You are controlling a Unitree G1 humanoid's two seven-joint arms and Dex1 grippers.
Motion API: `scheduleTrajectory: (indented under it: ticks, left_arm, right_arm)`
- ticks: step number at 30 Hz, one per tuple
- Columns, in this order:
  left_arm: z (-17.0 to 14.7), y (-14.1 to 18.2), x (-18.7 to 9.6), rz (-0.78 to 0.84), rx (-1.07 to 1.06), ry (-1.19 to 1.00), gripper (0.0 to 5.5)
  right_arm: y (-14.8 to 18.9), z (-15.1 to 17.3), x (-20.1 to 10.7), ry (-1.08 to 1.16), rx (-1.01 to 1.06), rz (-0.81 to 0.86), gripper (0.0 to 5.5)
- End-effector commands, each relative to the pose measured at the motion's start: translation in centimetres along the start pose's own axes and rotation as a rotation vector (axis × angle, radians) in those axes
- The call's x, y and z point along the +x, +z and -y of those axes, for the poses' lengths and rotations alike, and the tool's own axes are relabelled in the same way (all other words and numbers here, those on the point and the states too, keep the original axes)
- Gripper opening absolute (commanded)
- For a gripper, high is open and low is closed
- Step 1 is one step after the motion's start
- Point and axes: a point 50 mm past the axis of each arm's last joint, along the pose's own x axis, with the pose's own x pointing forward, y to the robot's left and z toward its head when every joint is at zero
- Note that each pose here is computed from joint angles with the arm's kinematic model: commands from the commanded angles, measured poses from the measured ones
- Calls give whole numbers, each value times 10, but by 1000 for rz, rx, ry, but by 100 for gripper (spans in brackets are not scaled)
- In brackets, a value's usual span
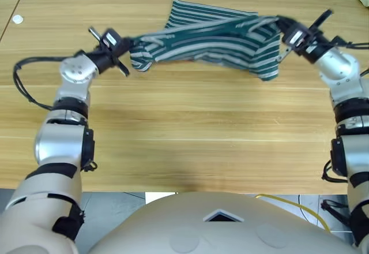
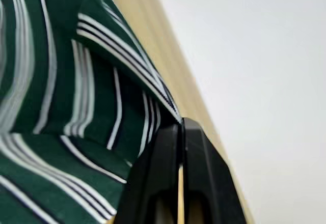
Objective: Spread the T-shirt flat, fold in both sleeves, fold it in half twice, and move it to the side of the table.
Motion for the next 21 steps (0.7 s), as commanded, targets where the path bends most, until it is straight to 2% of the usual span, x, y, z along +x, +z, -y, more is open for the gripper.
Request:
scheduleTrajectory:
  ticks: [1,3,6,11,14,21]
  left_arm:
    - [17,-13,-10,-22,69,-106,4]
    - [23,-18,-18,-15,107,-155,4]
    - [27,-18,-37,61,164,-233,4]
    - [-3,-12,-67,89,208,-178,4]
    - [-6,-12,-80,80,253,-221,0]
    - [46,-30,-90,27,359,-520,0]
  right_arm:
    - [-4,-35,-24,245,-50,22,0]
    - [-2,-53,-39,362,-53,60,0]
    - [5,-61,-59,424,-26,115,0]
    - [13,-67,-84,506,44,154,0]
    - [15,-79,-93,586,61,146,46]
    - [37,-104,-116,736,124,234,169]
